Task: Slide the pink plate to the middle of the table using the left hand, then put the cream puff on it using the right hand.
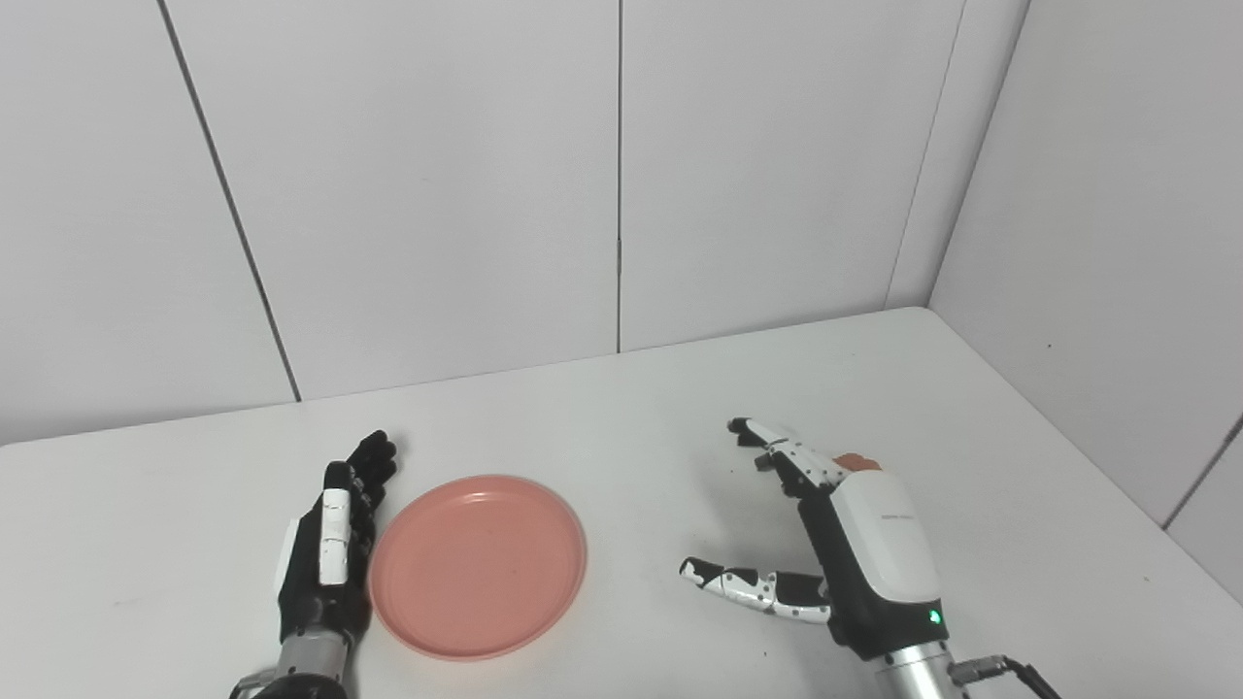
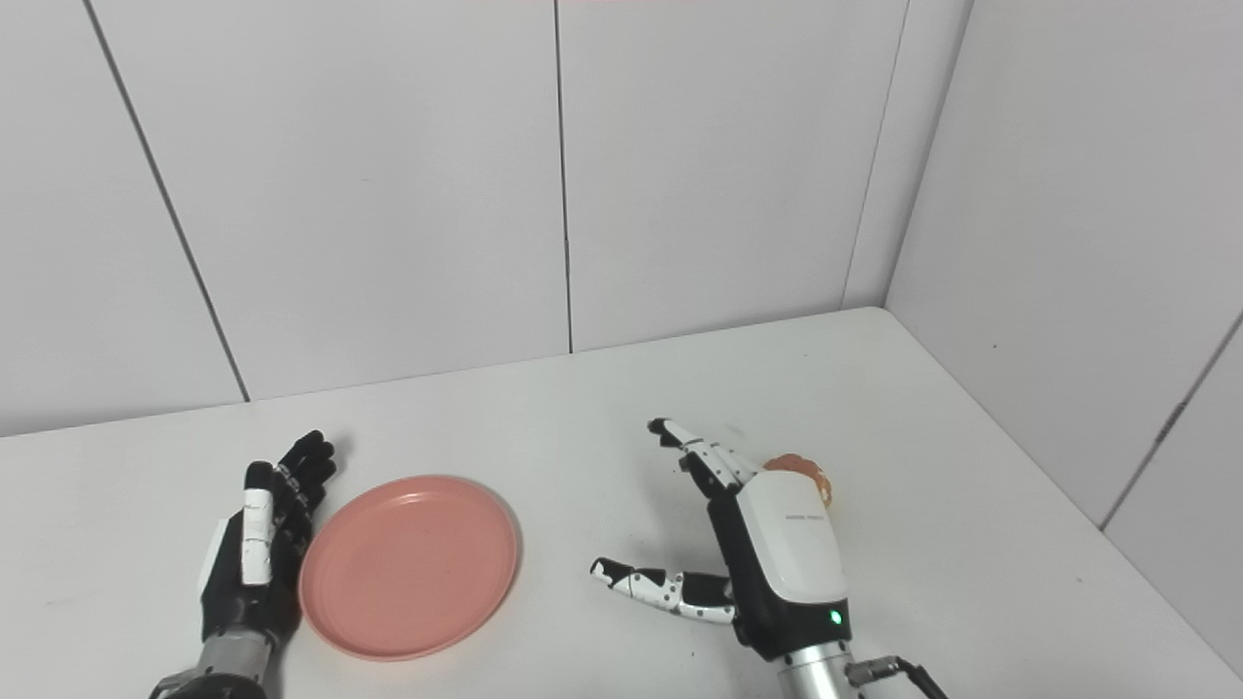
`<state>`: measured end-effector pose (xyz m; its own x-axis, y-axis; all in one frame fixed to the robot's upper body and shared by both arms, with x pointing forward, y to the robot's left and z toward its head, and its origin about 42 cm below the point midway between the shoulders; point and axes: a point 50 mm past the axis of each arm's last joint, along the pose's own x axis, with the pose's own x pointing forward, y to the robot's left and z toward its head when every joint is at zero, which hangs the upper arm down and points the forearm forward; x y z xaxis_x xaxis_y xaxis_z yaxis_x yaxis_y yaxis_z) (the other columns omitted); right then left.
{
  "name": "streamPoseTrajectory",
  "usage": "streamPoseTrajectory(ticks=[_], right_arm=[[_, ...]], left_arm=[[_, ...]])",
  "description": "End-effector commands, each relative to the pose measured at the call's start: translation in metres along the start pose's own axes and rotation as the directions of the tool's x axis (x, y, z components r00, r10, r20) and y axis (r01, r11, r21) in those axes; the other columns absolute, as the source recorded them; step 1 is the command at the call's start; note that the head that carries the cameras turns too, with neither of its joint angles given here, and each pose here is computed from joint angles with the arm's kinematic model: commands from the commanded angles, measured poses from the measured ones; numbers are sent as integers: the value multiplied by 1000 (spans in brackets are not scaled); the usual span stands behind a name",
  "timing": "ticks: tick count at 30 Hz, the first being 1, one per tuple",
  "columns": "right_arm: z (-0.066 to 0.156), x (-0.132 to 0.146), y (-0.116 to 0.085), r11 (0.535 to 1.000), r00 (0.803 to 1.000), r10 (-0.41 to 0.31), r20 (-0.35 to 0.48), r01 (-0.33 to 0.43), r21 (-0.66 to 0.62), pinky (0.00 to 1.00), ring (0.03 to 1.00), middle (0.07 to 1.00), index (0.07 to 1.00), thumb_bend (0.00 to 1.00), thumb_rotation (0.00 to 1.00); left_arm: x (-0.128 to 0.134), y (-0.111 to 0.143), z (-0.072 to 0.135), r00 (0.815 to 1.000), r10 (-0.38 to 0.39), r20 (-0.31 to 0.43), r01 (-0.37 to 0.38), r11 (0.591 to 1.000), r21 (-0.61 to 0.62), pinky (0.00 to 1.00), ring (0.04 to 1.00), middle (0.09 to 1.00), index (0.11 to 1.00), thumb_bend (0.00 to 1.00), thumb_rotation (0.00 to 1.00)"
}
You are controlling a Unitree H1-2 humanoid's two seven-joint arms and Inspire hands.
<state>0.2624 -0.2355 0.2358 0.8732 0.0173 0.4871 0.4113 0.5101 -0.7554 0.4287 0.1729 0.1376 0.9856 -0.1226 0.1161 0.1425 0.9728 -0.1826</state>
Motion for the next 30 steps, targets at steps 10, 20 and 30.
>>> streamPoseTrajectory(ticks=[10,20,30], right_arm=[[2,40,-52,983,1000,-21,11,22,-180,645,765,824,802,992,564],[-29,71,-70,955,998,58,-18,-60,-289,622,760,806,786,998,528],[-75,86,-64,928,973,172,-151,-211,-306,741,794,799,773,1000,471]], left_arm=[[-2,-1,-10,999,-7,-31,7,1000,-4,1000,915,884,827,951,916],[-2,-1,-9,1000,-12,-27,12,1000,14,998,910,881,825,959,921],[-2,-2,-8,999,-20,-33,20,1000,11,1000,910,883,832,967,910]])
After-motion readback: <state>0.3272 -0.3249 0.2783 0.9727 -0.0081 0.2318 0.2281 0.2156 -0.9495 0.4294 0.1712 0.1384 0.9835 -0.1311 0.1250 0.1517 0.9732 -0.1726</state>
